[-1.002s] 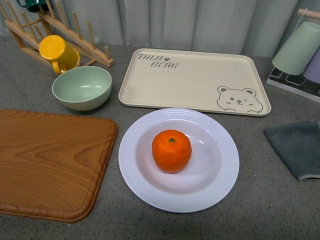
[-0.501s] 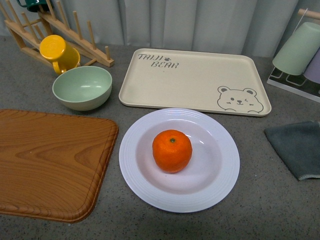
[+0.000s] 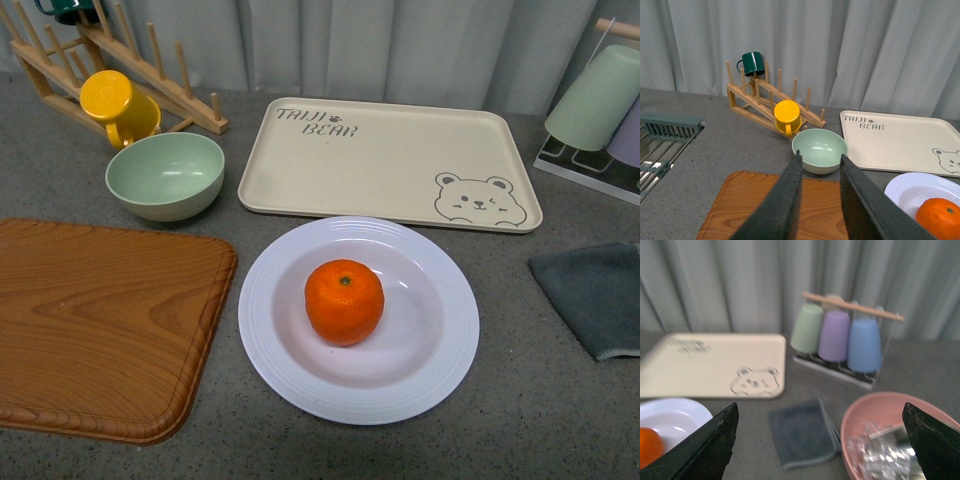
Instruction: Place orange and plate with both arms
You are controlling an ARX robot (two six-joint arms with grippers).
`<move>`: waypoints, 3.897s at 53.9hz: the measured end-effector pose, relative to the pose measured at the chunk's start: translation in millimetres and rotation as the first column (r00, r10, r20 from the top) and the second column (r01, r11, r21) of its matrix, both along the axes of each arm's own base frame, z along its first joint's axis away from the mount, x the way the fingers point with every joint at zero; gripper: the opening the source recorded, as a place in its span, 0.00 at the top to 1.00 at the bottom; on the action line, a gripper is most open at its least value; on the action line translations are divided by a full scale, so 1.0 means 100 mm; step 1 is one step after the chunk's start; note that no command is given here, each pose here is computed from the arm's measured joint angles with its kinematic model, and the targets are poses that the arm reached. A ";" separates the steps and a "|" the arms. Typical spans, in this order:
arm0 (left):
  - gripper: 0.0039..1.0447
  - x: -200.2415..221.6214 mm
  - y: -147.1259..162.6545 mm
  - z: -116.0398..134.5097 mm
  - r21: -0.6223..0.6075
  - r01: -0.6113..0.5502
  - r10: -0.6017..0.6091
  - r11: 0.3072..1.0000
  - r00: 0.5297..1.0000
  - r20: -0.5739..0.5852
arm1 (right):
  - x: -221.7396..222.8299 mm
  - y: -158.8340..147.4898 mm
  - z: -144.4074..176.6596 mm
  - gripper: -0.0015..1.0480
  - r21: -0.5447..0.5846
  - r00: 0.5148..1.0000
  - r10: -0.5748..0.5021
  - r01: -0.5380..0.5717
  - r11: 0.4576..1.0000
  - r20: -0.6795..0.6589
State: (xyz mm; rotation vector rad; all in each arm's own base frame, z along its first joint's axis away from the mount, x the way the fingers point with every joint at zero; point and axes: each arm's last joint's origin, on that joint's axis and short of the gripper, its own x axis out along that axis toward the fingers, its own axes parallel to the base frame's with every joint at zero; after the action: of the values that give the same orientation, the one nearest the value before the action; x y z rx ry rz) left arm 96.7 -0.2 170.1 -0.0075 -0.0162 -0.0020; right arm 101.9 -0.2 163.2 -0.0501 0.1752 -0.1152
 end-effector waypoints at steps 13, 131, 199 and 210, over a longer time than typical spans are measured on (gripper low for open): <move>0.32 0.00 0.00 0.00 0.000 0.000 0.000 1.000 1.000 0.000 | 0.46 -0.05 0.01 0.09 0.094 0.988 0.096 -0.084 0.992 -0.122; 0.06 0.00 0.00 0.00 0.002 0.001 -0.001 1.000 1.000 0.000 | 2.10 0.54 -1.59 0.97 0.912 0.546 0.734 0.176 0.371 -0.404; 0.06 0.00 0.00 0.00 0.002 0.001 -0.001 1.000 1.000 0.000 | 2.77 0.63 -1.17 0.99 0.997 0.863 0.504 -0.013 0.078 -0.029; 0.06 0.00 0.00 0.00 0.002 0.001 -0.001 1.000 1.000 0.000 | 2.88 0.70 -1.27 0.99 0.999 0.905 0.423 0.028 0.042 -0.044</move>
State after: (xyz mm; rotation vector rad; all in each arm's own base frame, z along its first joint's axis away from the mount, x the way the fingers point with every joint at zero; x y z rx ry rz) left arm 96.7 -0.2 170.1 -0.0052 -0.0166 -0.0027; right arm 389.6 70.3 36.3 1.4081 0.5823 0.3606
